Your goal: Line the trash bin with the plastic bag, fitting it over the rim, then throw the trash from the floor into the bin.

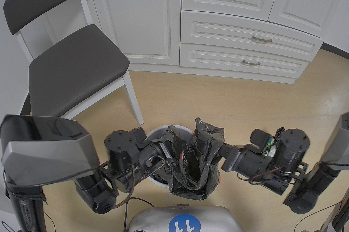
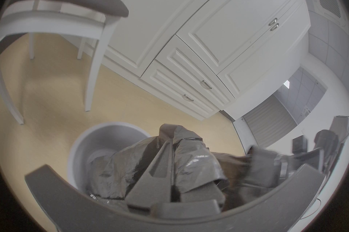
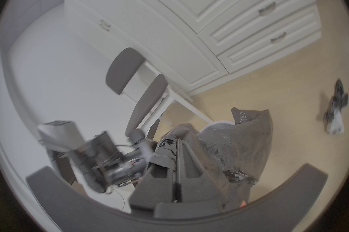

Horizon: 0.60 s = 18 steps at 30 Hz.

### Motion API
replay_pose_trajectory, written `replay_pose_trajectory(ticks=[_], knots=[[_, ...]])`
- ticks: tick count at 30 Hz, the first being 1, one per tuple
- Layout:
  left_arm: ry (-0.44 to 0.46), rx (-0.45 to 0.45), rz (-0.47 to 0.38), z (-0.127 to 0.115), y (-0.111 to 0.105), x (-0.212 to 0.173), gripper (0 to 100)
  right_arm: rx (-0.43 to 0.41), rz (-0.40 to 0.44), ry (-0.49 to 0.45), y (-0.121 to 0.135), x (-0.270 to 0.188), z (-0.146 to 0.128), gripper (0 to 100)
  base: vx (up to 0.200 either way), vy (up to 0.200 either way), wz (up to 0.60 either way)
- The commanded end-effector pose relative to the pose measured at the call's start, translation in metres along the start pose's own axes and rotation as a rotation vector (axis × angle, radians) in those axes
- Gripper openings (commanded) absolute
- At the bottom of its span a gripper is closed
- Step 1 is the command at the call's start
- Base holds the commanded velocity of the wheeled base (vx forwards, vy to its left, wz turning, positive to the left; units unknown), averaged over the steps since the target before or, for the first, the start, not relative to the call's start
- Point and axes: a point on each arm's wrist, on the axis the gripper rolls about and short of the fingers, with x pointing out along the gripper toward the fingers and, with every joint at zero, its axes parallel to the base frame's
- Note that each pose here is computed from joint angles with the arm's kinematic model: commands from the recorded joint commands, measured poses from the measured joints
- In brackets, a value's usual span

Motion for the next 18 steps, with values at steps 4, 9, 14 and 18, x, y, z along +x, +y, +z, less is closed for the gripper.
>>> replay_pose_trajectory(ticks=[4,9,14,18], knots=[[0.0,0.058,0.038,0.023,0.003,-0.044,0,0.082,-0.073,0.027,-0.027,0.052,-0.037,0,0.0,0.0,0.0],[0.035,0.1,0.065,0.021,0.014,-0.051,0,0.181,-0.023,-0.025,-0.025,0.072,-0.029,0,0.0,0.0,0.0],[0.03,0.102,0.073,0.024,0.019,-0.05,0,0.247,0.072,-0.036,-0.023,0.089,-0.02,0,0.0,0.0,0.0],[0.024,0.101,0.08,0.025,0.022,-0.048,0,0.262,0.127,-0.005,-0.024,0.107,-0.031,0,0.0,0.0,0.0]])
